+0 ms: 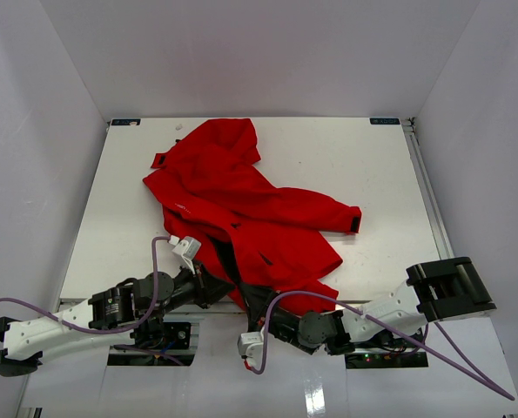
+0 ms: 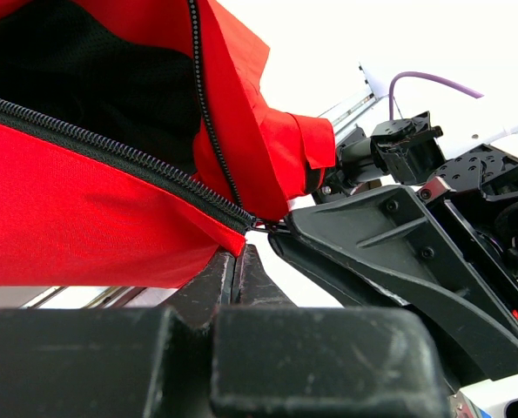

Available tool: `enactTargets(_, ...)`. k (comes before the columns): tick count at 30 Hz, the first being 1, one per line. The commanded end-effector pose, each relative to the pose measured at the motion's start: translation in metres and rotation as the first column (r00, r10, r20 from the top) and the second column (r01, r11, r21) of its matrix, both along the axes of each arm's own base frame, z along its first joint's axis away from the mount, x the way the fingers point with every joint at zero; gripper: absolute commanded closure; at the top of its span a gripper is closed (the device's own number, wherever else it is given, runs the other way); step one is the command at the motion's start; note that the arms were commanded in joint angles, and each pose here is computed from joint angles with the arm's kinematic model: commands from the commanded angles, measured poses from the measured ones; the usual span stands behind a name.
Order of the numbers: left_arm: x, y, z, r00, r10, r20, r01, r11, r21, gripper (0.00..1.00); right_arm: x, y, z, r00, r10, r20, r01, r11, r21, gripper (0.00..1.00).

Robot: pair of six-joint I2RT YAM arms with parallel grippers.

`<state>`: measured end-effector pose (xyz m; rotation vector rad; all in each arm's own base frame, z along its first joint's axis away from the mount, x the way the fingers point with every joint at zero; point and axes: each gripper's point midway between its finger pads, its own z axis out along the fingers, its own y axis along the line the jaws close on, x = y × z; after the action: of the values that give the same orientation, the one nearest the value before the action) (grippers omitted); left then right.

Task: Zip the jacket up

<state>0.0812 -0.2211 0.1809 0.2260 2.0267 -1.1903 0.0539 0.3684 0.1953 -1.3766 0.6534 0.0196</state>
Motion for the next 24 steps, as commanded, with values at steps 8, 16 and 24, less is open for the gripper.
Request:
enactTargets(8,-0.0027,-0.0031,0.0023,1.000,-0.022,0.009,0.022,1.000,-0.012,1.00,0.0058,0.0042,0.0110,0.998,-0.029,-0.058,0.032,0.998,0.059,0.77)
enactTargets(16,-0.0027,-0.0031,0.0023,1.000,-0.022,0.009,0.022,1.000,-0.014,1.00,0.0093,0.0041,0.0092,0.997,-0.044,-0.061,0.048,0.997,0.052,0.76)
enactTargets(24,-0.0031,-0.0034,0.0021,1.000,-0.024,0.008,0.024,1.000,-0.013,1.00,0.0105,0.0056,0.0058,0.997,-0.053,-0.063,0.055,0.998,0.037,0.80)
